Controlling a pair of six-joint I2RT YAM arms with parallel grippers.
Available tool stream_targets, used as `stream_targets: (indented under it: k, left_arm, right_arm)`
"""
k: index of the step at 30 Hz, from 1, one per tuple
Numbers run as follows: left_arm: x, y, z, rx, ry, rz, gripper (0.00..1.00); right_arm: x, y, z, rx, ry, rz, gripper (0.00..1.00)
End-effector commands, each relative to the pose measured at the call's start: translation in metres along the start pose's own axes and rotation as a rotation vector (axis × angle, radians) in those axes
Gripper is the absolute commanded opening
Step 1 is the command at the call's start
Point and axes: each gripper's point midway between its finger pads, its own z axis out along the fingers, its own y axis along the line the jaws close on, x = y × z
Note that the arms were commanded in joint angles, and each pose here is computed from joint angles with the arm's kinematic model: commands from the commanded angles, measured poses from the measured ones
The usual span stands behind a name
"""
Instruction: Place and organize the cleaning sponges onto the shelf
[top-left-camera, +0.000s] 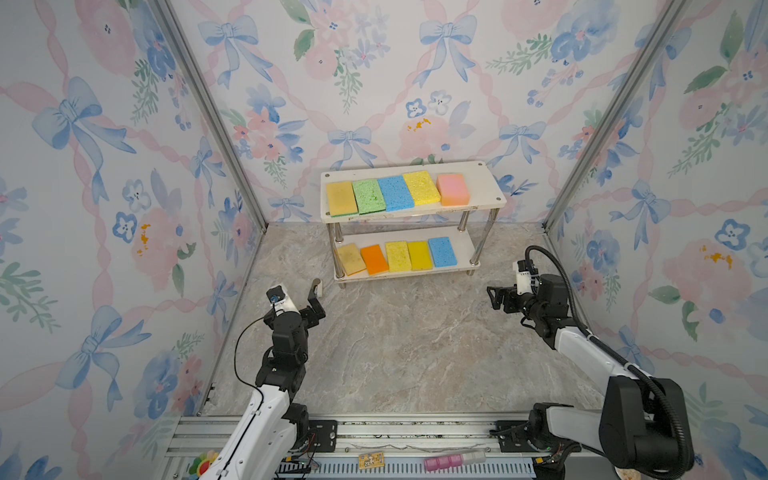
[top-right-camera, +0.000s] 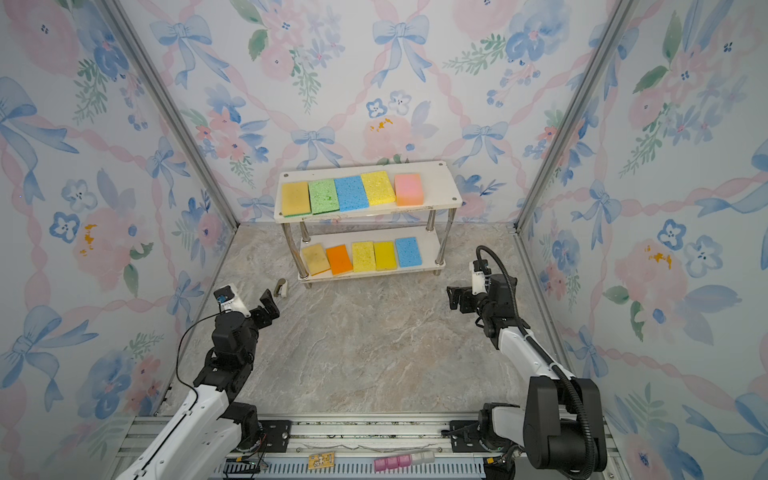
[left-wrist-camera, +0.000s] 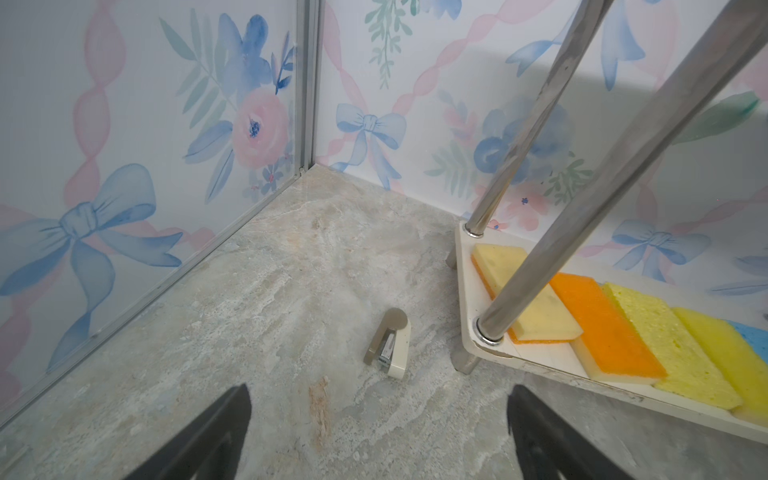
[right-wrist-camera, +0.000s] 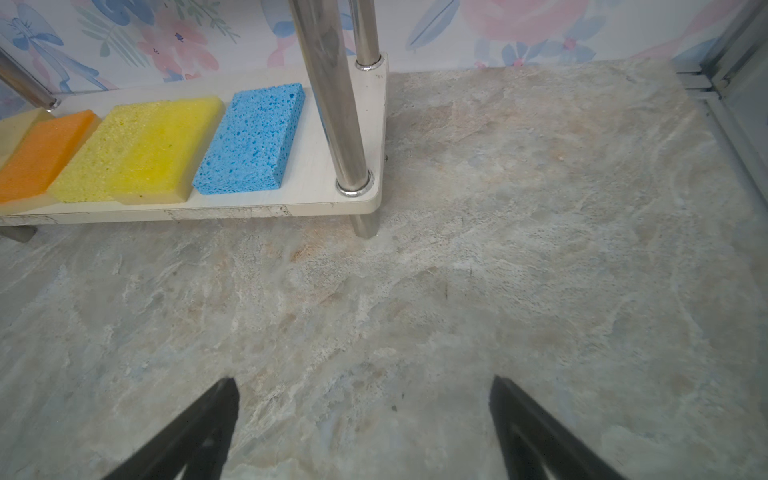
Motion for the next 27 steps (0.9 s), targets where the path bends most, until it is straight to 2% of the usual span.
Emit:
stream_targets:
  k: [1,6,8,10,14,17,22,24,25,27]
  left_arm:
    - [-0.026,0.002,0.008,-0.044,-0.117,0.075,0.98]
    - [-0.007,0.007,0.026,-0.060,-0.101,0.104,0.98]
    - [0.004,0.009,0.035,-0.068,-0.075,0.160,0.98]
    - [0.014,0.014,0.042,-0.074,-0.057,0.193,0.98]
    - [0.034,0.019,0.058,-0.050,-0.033,0.190,0.98]
    - [0.031,0.006,0.069,0.010,-0.045,0.223,0.98]
    - [0.034,-0.009,0.080,0.089,-0.025,0.248,0.98]
    - [0.029,-0.008,0.071,0.107,-0.057,0.108,0.98]
    - [0.028,-0.013,0.066,0.143,-0.075,0.091,0.98]
    - [0.029,-0.028,0.062,0.209,-0.108,0.156,0.98]
  right_arm:
    - [-0.032,-0.011,0.004,0.042,-0.145,-0.083,0.97]
    - [-0.038,-0.018,0.019,0.044,-0.153,-0.093,0.97]
    - [-0.032,-0.018,0.023,0.036,-0.091,-0.067,0.97]
    - [-0.029,-0.016,0.024,0.047,-0.088,-0.060,0.97]
    - [-0.002,-0.009,0.032,0.058,-0.037,-0.053,0.97]
    - [0.005,-0.009,0.029,0.076,-0.129,-0.065,0.97]
    - [0.009,-0.008,0.027,0.085,-0.170,-0.107,0.97]
    - [0.011,-0.008,0.026,0.095,-0.206,-0.116,0.97]
    - [0.013,-0.009,0.025,0.104,-0.208,-0.116,0.97]
    - [0.017,-0.011,0.026,0.111,-0.217,-0.115,0.97]
